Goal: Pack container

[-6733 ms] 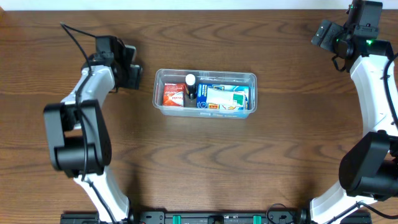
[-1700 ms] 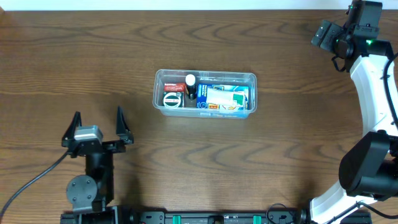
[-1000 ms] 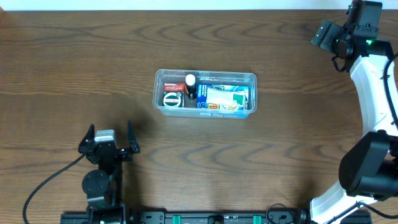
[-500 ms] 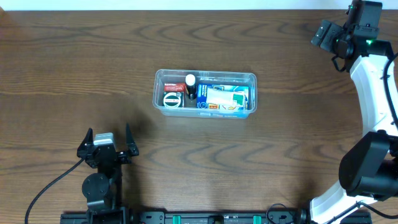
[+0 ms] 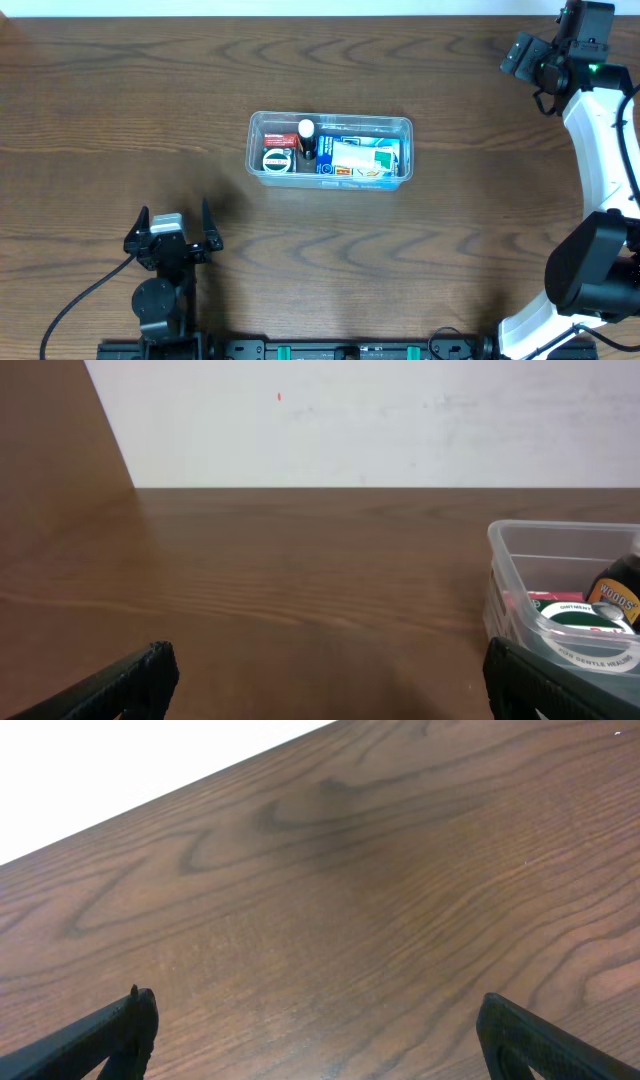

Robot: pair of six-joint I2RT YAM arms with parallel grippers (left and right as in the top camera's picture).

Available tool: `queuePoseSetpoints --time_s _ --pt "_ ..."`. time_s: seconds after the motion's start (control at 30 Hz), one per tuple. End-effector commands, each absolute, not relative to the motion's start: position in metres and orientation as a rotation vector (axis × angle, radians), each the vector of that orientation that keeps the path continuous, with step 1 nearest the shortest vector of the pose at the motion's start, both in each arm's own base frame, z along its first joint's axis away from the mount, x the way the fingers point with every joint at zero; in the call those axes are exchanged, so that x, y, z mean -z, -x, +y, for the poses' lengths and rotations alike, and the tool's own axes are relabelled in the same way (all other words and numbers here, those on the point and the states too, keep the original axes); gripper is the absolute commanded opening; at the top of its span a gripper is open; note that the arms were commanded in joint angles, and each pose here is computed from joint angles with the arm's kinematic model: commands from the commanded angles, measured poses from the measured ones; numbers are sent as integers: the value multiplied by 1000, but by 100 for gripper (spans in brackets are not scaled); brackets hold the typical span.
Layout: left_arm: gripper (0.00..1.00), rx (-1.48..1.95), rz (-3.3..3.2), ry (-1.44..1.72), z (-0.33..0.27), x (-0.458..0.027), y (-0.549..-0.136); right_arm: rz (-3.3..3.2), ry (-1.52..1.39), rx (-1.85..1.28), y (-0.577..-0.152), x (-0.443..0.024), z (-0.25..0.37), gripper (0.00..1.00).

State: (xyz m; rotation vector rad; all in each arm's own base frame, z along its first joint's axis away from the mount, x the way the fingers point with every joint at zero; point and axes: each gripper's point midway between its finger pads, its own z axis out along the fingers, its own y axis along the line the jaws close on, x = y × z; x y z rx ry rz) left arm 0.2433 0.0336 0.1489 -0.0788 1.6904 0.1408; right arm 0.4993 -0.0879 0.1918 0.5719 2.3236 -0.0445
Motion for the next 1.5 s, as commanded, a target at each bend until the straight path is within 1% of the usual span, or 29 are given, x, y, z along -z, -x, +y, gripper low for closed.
queuePoseSetpoints --time_s 0.0,0.27,0.5,0.6,0.73,0.97,1.13,1.47 --pt "98 -189 1855 110 44 -108 -241 2324 -574 46 -499 -191 -89 99" --pt "98 -172 2187 124 43 -35 -227 2324 -574 46 -499 -191 -89 99" --pt "98 -155 2401 129 40 8 -205 2324 -574 46 -499 -191 -89 99" --pt "98 -156 2388 129 40 6 -207 2324 -574 46 -499 -191 -89 99" --pt "98 -163 2302 127 41 -11 -216 2324 -574 46 -499 -191 -89 99" --pt "98 -182 2044 120 44 -66 -236 2324 -574 46 -499 -191 -89 99" --pt "98 -182 1918 106 42 -94 -240 2324 -574 46 -499 -191 -89 99" --pt "98 -129 1790 29 22 -122 -244 2323 -574 46 -499 -191 -89 99"
